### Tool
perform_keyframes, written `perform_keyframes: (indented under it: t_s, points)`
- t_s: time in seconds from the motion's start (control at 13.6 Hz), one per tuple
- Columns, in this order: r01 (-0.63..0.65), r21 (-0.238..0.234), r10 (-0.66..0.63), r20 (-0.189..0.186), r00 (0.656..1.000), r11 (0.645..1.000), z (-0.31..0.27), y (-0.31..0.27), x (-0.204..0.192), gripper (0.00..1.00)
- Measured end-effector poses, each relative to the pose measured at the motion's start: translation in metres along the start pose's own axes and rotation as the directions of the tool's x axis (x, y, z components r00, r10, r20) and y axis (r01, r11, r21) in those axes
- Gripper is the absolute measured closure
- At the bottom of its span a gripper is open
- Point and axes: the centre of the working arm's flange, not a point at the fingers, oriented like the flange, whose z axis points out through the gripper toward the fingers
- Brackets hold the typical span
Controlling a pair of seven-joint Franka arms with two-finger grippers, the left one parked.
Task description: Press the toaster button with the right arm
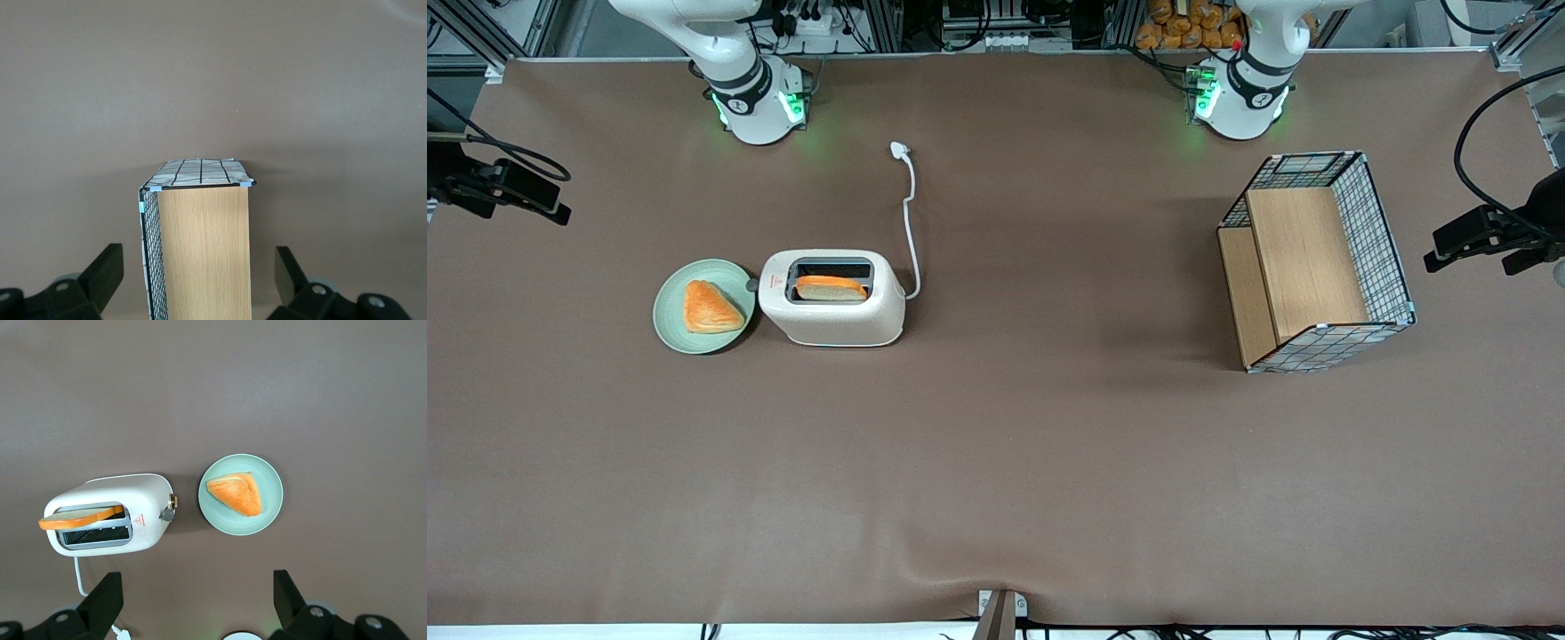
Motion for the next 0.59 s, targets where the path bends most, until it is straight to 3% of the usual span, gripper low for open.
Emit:
perform_keyframes:
  t_s: [0.29, 0.59]
  points:
    - [0.004, -0.005, -0.004, 0.042, 0.999, 1.0, 0.016, -0.003, 0.009, 0.0]
    - [0.061, -0.018, -0.058, 0.123, 0.991, 0.998, 0.06, -0.037, 0.029, 0.0]
